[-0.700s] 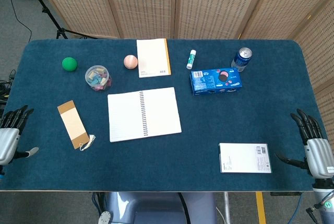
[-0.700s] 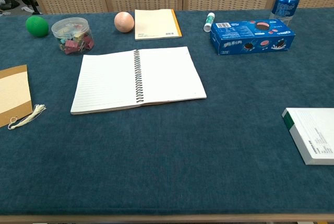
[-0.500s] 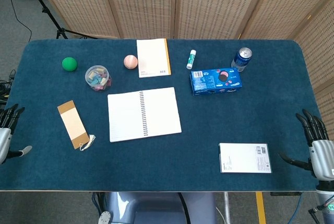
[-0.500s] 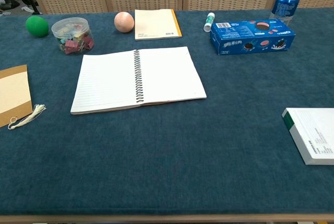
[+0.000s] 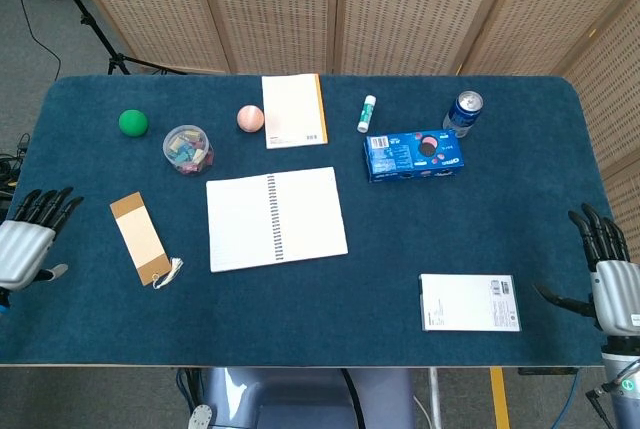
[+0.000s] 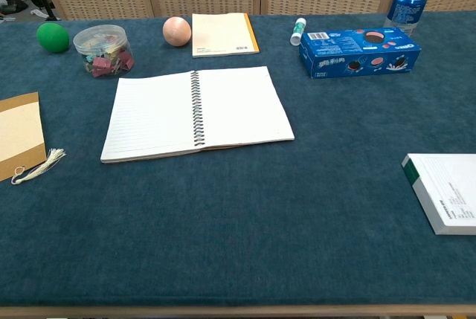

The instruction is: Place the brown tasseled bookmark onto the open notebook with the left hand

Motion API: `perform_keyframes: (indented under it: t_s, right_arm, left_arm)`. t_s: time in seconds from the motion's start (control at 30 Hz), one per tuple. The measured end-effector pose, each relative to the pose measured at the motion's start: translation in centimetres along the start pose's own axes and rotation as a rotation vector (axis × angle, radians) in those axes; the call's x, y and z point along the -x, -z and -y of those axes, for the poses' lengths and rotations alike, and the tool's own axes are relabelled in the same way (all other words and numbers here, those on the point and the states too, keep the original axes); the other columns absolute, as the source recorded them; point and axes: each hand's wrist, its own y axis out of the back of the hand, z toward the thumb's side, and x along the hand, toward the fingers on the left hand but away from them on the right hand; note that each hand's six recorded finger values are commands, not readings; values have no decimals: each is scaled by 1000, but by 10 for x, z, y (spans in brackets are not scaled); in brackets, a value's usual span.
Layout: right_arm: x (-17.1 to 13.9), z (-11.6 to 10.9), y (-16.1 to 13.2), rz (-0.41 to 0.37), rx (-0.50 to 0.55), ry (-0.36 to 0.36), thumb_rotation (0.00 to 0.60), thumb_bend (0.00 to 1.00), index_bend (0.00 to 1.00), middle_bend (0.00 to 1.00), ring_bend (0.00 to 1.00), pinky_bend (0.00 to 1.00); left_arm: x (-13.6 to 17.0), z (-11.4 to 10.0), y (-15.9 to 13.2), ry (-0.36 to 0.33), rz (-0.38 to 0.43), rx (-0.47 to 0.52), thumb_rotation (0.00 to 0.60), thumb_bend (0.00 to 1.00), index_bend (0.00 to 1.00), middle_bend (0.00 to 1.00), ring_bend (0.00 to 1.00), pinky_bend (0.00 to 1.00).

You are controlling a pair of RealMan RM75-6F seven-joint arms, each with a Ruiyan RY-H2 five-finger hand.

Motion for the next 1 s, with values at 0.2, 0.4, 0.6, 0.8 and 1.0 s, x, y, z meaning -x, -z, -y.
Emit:
perform_keyframes:
  t_s: [0.2, 0.4, 0.6, 0.8, 1.0]
  right_arm:
    - [6, 2, 8, 47, -13, 5, 600, 0, 0, 0, 0, 0]
    - [9, 0, 18, 91, -14, 16, 600, 0, 0, 0, 0, 0]
    - [12, 1, 22, 115, -18, 16, 600, 0, 0, 0, 0, 0]
    - [14, 2, 24, 127, -20, 11, 600, 0, 0, 0, 0, 0]
    - [15, 3, 27, 141, -23, 7, 600, 0, 0, 0, 0, 0]
  left_arm:
    - [-39, 4, -3, 29, 134, -148, 600, 0, 50, 0, 0, 0]
    - [-64, 20, -18, 90, 267, -199, 600, 0, 75, 0, 0, 0]
    - [-82, 38, -44, 140, 362, -146, 600, 39, 143, 0, 0, 0]
    - [-88, 52, -57, 183, 399, -97, 600, 46, 190, 0, 0, 0]
    - [-92, 59, -62, 203, 423, -114, 600, 57, 206, 0, 0, 0]
